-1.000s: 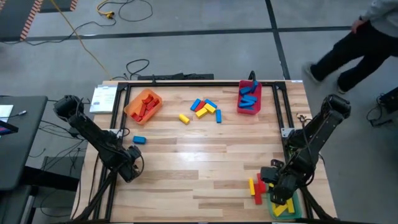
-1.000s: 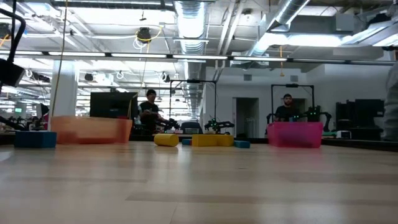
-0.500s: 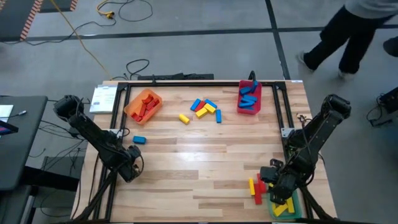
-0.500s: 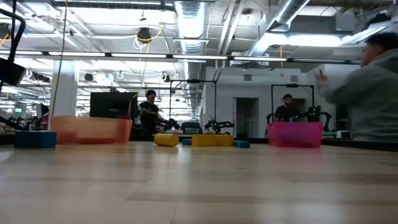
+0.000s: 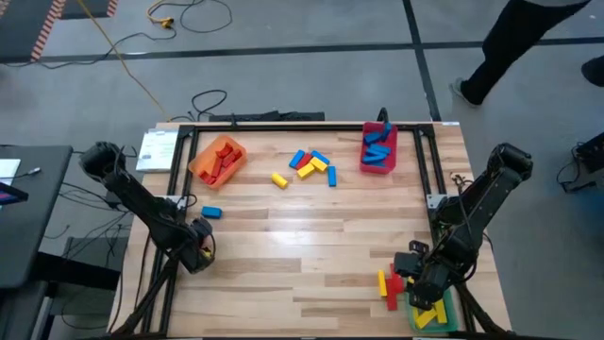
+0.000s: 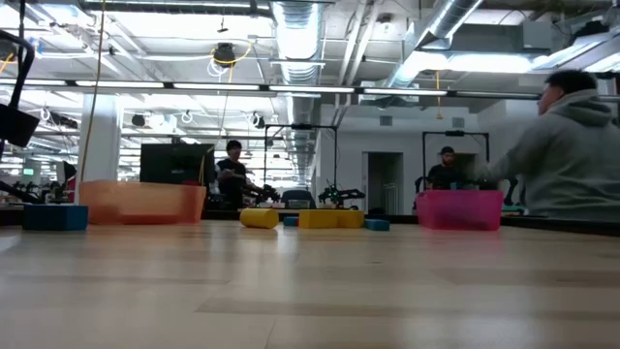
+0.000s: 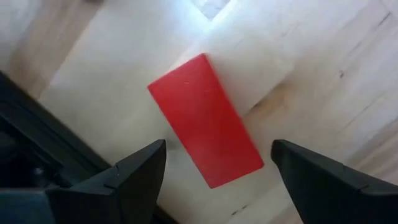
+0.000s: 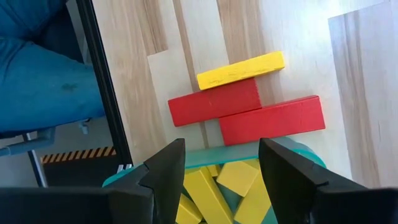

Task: Sort blocks
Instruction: Put the red block into the orange bin

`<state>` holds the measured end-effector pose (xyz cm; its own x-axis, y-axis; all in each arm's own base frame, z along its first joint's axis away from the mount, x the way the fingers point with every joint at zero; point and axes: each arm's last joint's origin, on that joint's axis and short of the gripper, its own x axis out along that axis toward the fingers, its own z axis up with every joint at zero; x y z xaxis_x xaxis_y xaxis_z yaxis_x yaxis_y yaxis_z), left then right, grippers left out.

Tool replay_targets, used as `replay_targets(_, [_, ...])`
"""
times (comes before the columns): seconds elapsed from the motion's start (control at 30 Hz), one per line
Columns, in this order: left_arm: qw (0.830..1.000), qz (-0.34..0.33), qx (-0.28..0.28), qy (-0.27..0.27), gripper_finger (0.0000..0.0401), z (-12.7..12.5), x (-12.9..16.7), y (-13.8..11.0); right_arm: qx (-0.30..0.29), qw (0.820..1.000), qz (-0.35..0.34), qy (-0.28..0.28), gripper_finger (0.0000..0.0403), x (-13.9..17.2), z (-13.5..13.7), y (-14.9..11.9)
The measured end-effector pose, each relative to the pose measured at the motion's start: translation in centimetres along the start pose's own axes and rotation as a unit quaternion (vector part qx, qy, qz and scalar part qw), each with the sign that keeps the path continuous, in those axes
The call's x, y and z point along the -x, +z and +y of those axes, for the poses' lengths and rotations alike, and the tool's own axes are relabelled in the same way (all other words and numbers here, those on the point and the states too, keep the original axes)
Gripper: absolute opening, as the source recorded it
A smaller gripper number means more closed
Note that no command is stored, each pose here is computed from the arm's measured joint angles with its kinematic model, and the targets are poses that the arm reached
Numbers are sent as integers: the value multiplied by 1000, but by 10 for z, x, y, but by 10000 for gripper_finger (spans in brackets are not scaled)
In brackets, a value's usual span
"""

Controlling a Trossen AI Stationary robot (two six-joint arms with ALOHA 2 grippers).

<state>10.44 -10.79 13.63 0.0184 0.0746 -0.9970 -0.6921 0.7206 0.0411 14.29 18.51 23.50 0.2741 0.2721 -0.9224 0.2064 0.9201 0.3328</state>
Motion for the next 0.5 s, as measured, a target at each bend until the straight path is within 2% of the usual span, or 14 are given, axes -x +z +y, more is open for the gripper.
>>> replay_targets(0.2, [1000,-4,3,-11,284,5,-3,0,2,1000,0,0,218,0,0,0])
replay_targets(0.5, [999,-31,-5,-38,197,5,2,3,5,1000,-6,-3,218,0,-3,7])
